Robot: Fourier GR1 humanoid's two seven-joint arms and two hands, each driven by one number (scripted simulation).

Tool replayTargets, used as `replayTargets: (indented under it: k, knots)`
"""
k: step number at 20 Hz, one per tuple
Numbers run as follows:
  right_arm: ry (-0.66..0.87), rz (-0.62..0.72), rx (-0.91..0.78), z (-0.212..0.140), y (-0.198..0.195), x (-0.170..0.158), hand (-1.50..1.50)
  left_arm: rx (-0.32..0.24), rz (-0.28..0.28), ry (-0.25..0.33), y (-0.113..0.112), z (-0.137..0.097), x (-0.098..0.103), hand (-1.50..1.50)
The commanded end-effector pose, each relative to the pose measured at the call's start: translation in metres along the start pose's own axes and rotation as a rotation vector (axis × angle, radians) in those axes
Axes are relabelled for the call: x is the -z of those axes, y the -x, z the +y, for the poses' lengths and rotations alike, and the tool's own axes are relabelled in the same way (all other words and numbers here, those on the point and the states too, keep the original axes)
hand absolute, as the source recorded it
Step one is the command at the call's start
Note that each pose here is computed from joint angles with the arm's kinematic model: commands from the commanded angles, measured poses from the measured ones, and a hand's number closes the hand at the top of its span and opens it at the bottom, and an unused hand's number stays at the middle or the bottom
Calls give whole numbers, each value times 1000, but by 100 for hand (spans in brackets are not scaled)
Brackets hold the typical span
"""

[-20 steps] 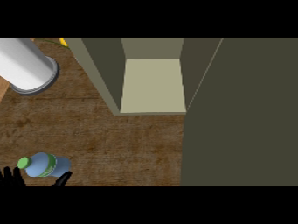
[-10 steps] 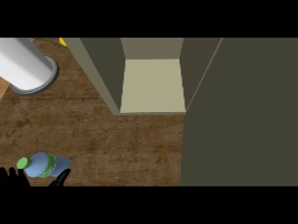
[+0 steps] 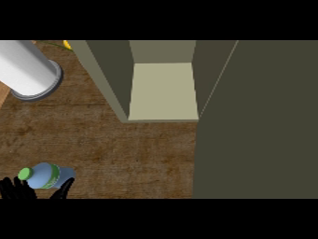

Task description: Pick up the bottled water, place it into the cabinet and close the cabinet

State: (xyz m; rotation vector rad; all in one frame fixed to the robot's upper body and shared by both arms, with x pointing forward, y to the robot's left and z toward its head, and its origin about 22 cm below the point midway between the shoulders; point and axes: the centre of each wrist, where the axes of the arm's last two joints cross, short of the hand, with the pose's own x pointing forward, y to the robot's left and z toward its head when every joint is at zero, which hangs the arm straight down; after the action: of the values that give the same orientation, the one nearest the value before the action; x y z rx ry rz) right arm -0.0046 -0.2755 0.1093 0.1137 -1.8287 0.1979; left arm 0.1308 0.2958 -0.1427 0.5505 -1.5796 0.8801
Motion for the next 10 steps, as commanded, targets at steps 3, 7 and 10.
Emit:
replayTargets:
  k: [3,7,10]
  knots:
    - [-5,-68,26,-5,-19,9,-150,-130,-11,78,10,-4,4,-150]
    - [3,-67,6,8,-26,12,-150,-190,-26,70,14,-25,1,-150]
    - [21,-66,2,5,-21,15,-150,-207,-35,75,26,-41,-2,150]
